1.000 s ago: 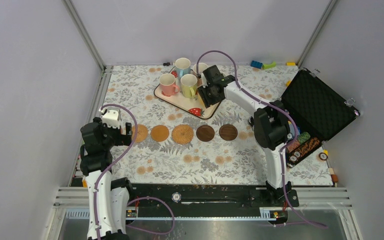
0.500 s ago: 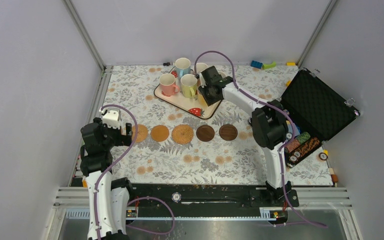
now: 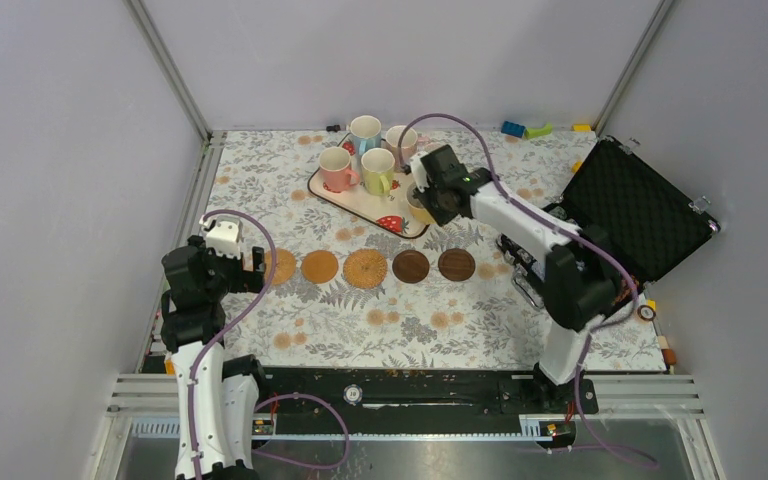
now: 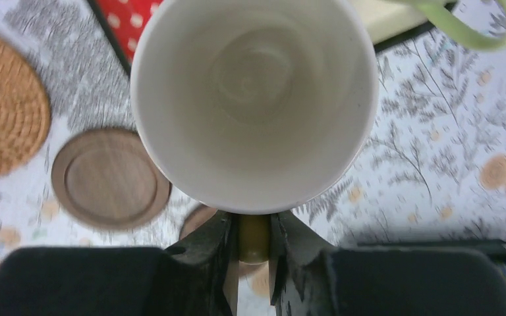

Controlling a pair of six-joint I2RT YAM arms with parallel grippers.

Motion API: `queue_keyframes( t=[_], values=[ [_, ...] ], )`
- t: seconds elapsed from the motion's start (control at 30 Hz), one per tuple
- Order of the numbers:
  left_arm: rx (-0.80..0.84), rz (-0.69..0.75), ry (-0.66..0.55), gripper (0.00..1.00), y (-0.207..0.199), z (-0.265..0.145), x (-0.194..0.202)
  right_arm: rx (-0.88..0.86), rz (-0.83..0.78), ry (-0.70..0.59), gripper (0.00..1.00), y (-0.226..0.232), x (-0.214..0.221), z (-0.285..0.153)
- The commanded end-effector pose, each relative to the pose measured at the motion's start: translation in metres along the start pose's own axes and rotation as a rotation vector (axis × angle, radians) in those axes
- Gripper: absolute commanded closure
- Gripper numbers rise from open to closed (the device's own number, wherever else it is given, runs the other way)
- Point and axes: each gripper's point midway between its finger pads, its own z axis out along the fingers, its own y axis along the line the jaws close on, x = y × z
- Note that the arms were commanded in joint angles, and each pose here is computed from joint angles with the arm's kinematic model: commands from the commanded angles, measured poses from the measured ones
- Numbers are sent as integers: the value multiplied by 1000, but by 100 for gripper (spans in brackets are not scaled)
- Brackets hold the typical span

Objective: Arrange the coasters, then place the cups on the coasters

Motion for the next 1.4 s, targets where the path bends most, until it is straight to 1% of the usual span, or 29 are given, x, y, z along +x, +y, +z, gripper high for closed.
queue_keyframes(
  t=[0.0, 0.07, 0.17, 0.33, 0.43, 0.63, 1.17, 1.37],
  values=[
    [11, 35, -62, 2, 0, 0, -14, 4, -72, -225, 100, -6, -21, -85],
    [15, 35, -65, 2, -1, 0, -15, -22, -79, -253, 100, 0, -5, -105],
    [19, 36, -64, 1, -1, 0, -14, -53, -82, -268, 100, 9, 24, -116],
    [30, 36, -67, 1, -4, -1, -15, -99, -104, -236, 100, 24, 72, -112],
    [32, 38, -73, 1, -4, -2, -16, -115, -100, -221, 100, 27, 88, -104],
    [24, 42, -86, 1, -4, -5, -19, -153, 0, -224, 100, 19, 93, -103],
    [22, 44, -95, 1, -5, -8, -20, -172, 96, -173, 100, 14, 104, -79],
    [22, 42, -93, 1, -5, -7, -19, -186, 105, -161, 100, 14, 107, -76]
  ],
)
